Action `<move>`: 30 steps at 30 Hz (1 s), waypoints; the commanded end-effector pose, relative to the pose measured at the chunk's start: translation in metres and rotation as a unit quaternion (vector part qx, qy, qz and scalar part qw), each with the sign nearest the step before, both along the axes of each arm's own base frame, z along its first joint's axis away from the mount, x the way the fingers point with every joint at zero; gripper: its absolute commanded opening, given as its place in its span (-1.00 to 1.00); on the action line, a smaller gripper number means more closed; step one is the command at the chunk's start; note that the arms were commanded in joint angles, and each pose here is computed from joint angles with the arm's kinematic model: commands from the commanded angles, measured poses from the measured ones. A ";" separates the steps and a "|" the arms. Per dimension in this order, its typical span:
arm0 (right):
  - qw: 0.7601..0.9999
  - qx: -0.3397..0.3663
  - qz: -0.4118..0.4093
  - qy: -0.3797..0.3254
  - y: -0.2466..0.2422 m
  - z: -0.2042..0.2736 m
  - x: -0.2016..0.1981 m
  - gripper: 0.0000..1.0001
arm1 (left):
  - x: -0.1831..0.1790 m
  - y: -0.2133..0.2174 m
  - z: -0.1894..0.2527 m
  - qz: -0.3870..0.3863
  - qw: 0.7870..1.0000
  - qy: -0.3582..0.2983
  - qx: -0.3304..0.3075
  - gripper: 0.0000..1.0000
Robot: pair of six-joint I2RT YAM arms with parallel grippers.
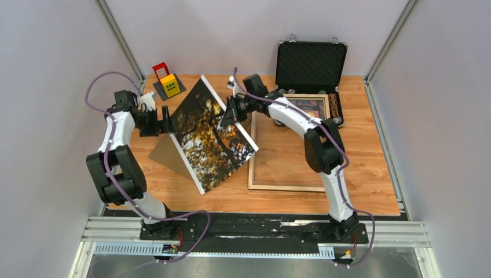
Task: Put the photo into the frame
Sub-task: Turn over the photo at the center of the board.
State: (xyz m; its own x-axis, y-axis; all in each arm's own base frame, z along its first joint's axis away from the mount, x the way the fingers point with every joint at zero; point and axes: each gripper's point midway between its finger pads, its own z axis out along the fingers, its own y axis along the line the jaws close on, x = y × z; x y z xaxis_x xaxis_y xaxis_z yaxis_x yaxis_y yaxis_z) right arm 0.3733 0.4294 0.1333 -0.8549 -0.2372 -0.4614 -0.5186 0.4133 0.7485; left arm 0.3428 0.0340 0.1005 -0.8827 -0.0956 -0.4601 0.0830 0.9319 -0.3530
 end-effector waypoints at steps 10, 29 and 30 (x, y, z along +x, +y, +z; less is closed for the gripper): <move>0.924 -0.068 -0.149 -0.346 -0.074 0.200 0.038 -1.00 | 0.017 -0.080 0.210 -0.024 0.968 -0.226 -0.107 1.00; 0.687 -0.300 -0.241 -0.616 -0.158 0.275 0.028 -1.00 | 0.018 -0.178 0.272 -0.126 0.903 -0.311 -0.267 1.00; 0.687 -0.308 -0.228 -0.618 -0.149 0.264 0.027 -1.00 | 0.016 -0.184 0.274 -0.126 0.902 -0.306 -0.276 1.00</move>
State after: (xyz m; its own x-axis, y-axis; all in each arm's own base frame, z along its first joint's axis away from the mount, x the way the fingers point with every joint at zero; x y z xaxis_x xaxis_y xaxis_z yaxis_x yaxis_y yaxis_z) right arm 0.3959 0.2663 0.4219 0.0337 -0.4145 -0.9094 -0.3755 0.8380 -0.3959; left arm 0.3674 -0.1301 0.3289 -0.5881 -0.2472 -0.7701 0.5005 0.6367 -0.5866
